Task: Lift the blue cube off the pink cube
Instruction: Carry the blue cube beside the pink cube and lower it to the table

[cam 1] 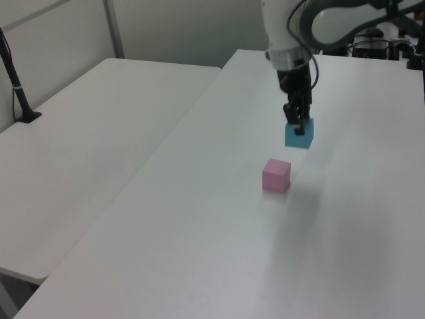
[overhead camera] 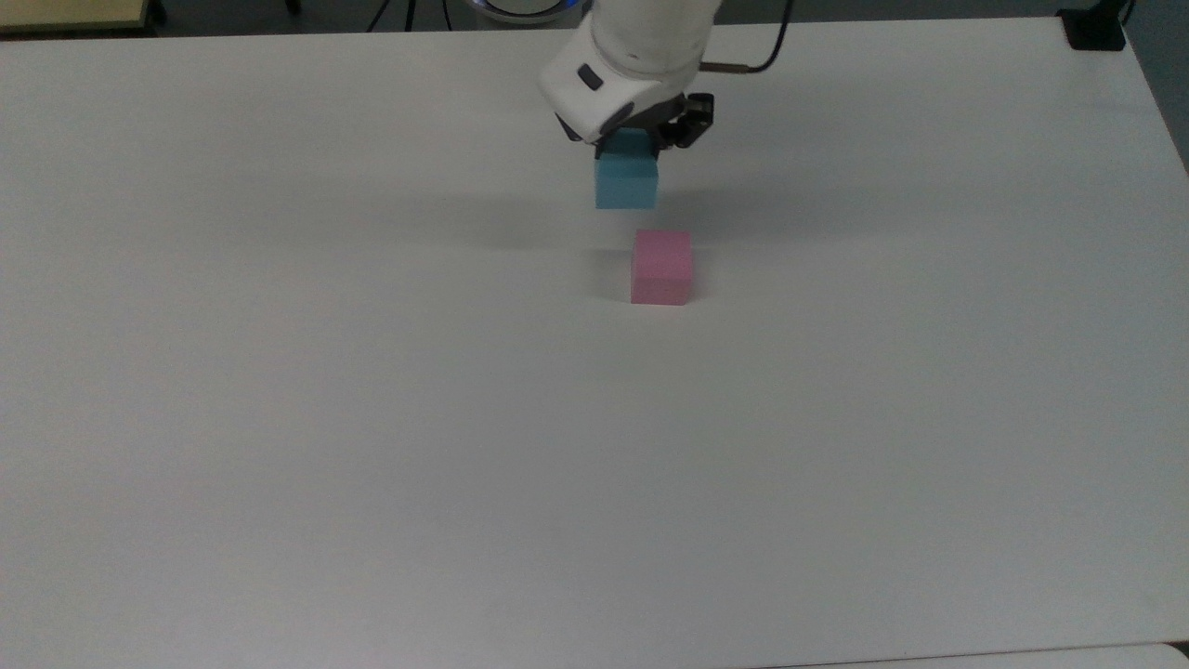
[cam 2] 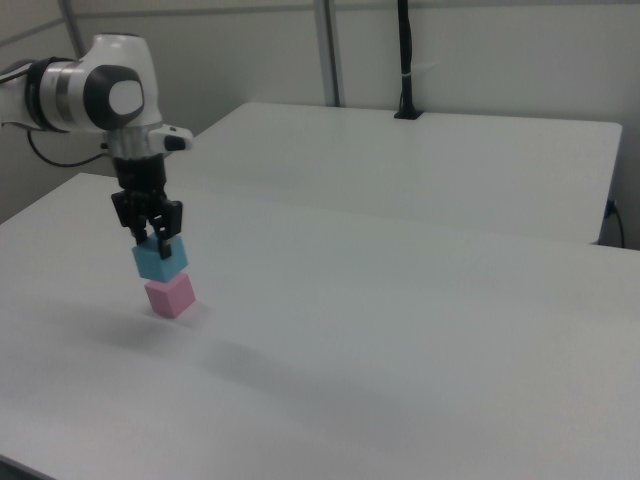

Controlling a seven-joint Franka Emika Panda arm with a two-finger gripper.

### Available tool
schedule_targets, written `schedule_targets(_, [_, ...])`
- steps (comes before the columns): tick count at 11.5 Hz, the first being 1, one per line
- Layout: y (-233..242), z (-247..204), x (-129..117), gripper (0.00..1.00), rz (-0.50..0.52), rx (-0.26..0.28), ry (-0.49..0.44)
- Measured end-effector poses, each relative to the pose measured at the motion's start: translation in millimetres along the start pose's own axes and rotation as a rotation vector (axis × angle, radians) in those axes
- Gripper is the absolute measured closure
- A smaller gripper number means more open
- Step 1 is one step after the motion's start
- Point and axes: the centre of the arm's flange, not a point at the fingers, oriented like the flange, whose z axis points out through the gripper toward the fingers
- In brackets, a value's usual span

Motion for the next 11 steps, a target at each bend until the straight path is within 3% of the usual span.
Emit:
schedule_targets(2, [56,-3,1,0.47,-0.060,-0.018,-0.002])
schedule_targets(5, [122,30,14,0.48,-0.100,-0.015,0.016])
schedule_targets(11, [156,92,34,0.48,-0.121,-0.019,0.064])
